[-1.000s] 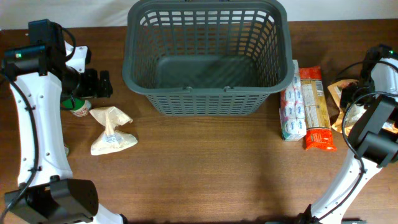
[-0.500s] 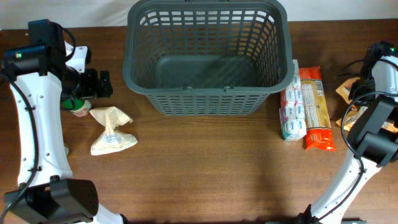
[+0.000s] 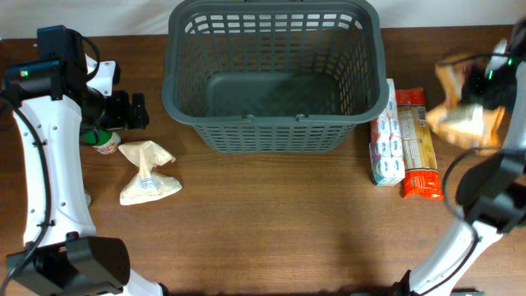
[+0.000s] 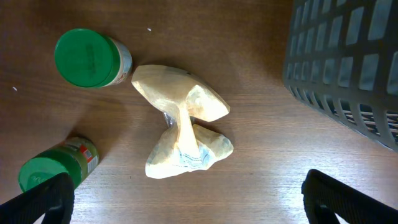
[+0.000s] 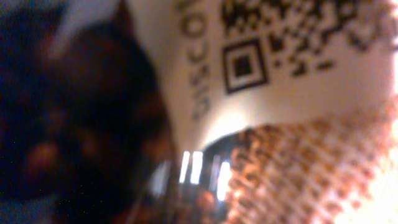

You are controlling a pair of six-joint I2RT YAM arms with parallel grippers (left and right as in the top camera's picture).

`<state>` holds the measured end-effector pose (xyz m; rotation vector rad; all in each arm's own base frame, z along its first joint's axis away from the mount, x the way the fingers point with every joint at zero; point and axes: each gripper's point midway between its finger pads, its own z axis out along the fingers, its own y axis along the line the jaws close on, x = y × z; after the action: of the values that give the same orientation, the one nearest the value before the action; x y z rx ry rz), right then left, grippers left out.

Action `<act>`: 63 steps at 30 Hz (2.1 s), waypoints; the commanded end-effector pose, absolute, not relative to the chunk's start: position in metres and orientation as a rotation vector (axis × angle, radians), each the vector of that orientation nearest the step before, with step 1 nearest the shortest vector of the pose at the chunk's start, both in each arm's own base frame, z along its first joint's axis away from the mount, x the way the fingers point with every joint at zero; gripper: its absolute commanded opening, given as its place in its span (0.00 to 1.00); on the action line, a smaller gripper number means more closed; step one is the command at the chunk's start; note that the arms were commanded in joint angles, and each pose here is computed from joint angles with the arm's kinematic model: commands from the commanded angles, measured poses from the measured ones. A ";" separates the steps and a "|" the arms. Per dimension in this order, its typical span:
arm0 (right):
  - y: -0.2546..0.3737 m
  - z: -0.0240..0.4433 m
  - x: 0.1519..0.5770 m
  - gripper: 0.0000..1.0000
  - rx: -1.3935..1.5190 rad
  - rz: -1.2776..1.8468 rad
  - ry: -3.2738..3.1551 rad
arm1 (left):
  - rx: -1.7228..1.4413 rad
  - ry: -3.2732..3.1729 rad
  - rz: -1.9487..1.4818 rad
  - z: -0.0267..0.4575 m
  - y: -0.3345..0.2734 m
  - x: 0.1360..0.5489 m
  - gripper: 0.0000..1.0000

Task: Pack container
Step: 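Grasp the orange-and-white snack bag with the right gripper and lift, then lower the snack bag into the basket and open the right gripper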

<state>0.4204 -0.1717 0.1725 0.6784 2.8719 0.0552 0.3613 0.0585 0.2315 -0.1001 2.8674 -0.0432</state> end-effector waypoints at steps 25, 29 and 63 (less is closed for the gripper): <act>0.189 0.319 0.482 0.04 -0.564 0.114 2.339 | -0.103 2.861 -0.056 0.232 0.059 0.363 0.99; 0.192 0.275 0.492 0.04 -0.584 0.100 2.438 | -0.103 2.861 -0.056 0.232 0.059 0.363 0.99; 0.176 0.284 0.480 0.56 -0.537 -0.024 2.477 | -0.103 2.861 -0.056 0.232 0.059 0.363 0.99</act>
<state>0.4837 0.1893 0.1845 -0.6360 2.6995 -0.0085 0.3613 0.0585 0.2315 -0.1000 2.8673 -0.0437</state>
